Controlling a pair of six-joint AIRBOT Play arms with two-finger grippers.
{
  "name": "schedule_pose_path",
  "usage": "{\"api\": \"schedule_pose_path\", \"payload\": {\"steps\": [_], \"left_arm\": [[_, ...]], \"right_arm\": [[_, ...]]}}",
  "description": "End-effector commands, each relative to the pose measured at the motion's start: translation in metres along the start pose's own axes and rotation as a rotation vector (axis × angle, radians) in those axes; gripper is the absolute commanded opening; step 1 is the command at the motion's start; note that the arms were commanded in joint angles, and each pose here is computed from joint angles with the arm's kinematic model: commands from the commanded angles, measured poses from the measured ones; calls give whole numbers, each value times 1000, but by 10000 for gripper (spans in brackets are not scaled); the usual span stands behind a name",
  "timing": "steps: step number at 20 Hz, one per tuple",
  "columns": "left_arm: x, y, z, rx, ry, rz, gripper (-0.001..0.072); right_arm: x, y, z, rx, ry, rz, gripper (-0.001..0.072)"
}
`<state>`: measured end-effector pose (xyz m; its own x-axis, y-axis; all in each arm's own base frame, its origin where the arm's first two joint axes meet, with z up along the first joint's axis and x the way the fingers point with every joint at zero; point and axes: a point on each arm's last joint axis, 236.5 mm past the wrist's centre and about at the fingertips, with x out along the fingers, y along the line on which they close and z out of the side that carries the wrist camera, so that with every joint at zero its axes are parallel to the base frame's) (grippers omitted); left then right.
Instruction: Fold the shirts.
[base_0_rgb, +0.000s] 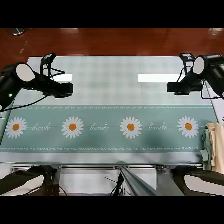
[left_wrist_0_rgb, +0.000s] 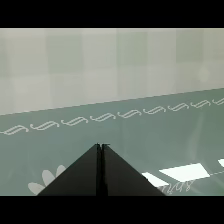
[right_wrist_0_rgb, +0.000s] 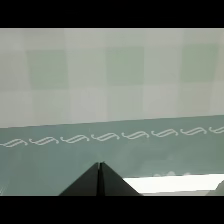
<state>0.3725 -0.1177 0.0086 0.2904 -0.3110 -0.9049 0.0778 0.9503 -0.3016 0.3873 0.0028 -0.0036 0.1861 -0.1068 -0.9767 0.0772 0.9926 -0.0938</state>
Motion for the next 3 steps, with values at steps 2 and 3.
{"api": "schedule_pose_path", "payload": {"steps": [2, 3], "left_arm": [[2, 1, -2, -3, 9, 2, 23], [2, 1, -2, -3, 10, 2, 23]], "right_arm": [[0, -1, -1, -1, 5, -6, 21], [0, -1, -1, -1, 5, -6, 21]]}}
